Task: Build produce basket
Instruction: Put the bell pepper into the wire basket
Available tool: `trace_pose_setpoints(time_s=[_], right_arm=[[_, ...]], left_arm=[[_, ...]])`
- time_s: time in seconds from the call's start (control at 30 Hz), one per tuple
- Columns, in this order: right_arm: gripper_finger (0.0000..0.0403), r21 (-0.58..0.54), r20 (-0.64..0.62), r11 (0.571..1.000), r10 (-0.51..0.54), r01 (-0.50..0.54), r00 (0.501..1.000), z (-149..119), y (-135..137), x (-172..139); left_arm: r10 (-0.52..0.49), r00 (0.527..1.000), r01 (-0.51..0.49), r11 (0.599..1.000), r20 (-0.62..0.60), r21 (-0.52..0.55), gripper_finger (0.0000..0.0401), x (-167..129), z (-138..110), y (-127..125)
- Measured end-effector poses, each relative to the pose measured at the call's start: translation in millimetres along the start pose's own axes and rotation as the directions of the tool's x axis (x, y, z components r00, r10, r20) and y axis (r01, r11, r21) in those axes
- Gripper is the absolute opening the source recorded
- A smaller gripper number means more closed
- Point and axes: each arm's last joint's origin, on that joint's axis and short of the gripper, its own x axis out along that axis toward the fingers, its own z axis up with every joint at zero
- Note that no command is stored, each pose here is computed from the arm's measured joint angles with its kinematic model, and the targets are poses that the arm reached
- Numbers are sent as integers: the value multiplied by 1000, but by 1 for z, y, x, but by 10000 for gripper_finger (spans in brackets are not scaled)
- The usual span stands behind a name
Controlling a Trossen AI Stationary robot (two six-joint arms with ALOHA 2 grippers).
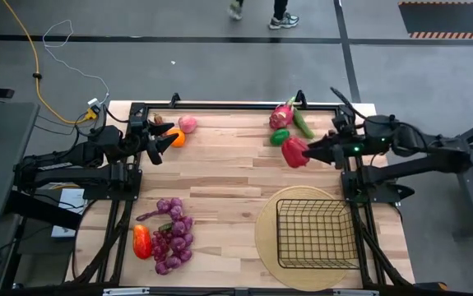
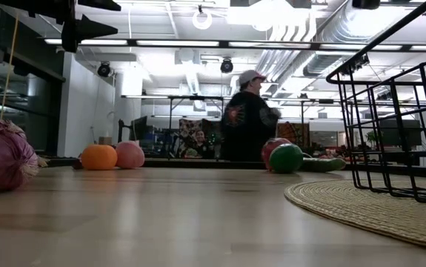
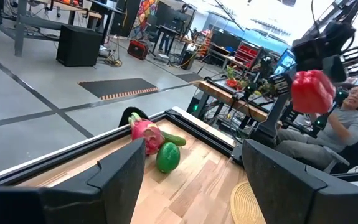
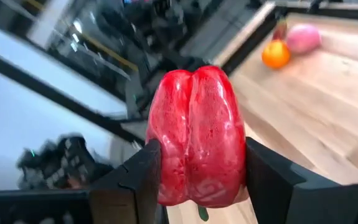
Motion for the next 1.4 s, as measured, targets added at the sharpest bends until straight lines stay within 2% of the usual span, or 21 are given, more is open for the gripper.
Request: trace_pose_setpoints(time_s=[0.17, 0.27, 0.5, 0.73, 0.83, 0.93, 1.0, 1.17, 1.27, 1.4], right_arm=[[174, -20, -128, 997, -79, 77, 989, 7, 20, -8], [174, 9, -241, 994, -105, 110, 965, 2, 26, -5], [174, 39, -524, 971, -182, 237, 832, -42, 32, 18], [174, -24, -674, 959, -223, 281, 704, -90, 45, 36], [174, -87, -716, 954, -259, 285, 648, -108, 49, 42], [174, -216, -772, 936, -338, 278, 538, -130, 49, 46], [176, -308, -790, 912, -404, 271, 461, -145, 48, 48], [201, -476, -771, 834, -548, 279, 324, -174, 43, 52], [212, -545, -751, 795, -604, 268, 265, -190, 42, 53], [215, -604, -730, 760, -648, 239, 218, -213, 43, 53]], left_arm=[[0, 1000, 0, 1000, 0, 0, 257, 0, 0, 0], [0, 1000, 0, 1000, 0, 0, 257, 0, 0, 0], [0, 1000, 0, 1000, 0, 0, 257, 0, 0, 0], [0, 1000, 0, 1000, 0, 0, 257, 0, 0, 0], [0, 1000, 0, 1000, 0, 3, 257, 0, 0, 0], [0, 1000, 0, 1000, 0, 30, 257, 0, 0, 0], [0, 1000, 0, 999, 0, 34, 257, 0, 0, 0], [1, 1000, -1, 999, 1, 44, 257, 0, 0, 0], [1, 1000, -1, 999, 1, 44, 257, 0, 0, 0], [3, 1000, -3, 999, 2, 44, 257, 0, 0, 0]])
